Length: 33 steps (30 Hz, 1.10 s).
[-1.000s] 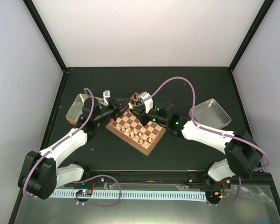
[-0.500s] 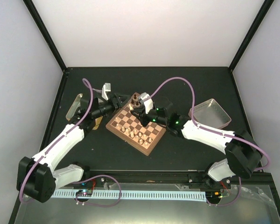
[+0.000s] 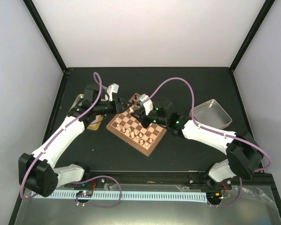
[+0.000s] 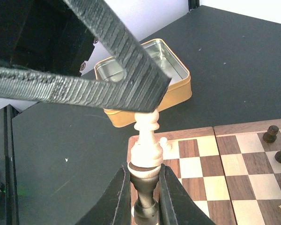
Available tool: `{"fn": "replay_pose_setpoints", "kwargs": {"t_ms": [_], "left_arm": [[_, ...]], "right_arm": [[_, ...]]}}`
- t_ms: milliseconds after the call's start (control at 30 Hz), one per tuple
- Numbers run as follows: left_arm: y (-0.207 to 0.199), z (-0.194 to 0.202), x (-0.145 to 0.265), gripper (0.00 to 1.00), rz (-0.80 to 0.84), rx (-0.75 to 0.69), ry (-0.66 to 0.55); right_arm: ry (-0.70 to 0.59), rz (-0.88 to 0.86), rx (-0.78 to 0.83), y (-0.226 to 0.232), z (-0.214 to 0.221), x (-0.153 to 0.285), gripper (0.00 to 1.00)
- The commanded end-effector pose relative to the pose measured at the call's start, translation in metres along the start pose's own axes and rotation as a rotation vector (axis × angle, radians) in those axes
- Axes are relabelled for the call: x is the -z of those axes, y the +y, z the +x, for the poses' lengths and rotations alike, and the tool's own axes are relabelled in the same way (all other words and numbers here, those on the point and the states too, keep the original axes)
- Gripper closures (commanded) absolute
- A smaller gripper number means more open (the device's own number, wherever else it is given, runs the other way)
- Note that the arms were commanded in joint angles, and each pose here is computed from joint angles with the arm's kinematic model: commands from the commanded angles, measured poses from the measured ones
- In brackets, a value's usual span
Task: Set up the chess pieces on the board
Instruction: Pick up the chess piece from the chessboard.
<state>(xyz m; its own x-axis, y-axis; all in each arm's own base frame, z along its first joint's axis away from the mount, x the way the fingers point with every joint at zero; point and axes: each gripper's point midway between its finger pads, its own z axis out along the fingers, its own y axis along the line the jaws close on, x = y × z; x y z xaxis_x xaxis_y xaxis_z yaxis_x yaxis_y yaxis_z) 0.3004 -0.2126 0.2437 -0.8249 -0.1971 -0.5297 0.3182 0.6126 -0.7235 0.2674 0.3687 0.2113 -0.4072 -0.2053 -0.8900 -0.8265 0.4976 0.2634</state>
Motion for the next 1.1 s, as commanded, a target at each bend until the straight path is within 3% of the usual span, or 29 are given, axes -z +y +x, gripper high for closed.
{"fn": "replay_pose_setpoints", "kwargs": {"t_ms": [0, 367, 667, 1067], "left_arm": [[-0.013, 0.008, 0.002, 0.61, 0.052, -0.059, 0.099], [-0.014, 0.006, -0.002, 0.71, 0.069, -0.074, 0.119], [-0.01, 0.0, -0.003, 0.93, 0.032, -0.104, 0.107], [-0.001, -0.02, 0.021, 0.95, -0.108, -0.154, -0.054]], "right_arm": [[-0.017, -0.011, 0.033, 0.002, -0.01, -0.001, 0.92], [-0.016, -0.014, 0.036, 0.003, -0.01, -0.002, 0.93], [-0.007, 0.003, 0.038, -0.001, -0.006, -0.002, 0.93], [0.045, 0.076, 0.016, -0.014, 0.024, 0.009, 0.93]]}}
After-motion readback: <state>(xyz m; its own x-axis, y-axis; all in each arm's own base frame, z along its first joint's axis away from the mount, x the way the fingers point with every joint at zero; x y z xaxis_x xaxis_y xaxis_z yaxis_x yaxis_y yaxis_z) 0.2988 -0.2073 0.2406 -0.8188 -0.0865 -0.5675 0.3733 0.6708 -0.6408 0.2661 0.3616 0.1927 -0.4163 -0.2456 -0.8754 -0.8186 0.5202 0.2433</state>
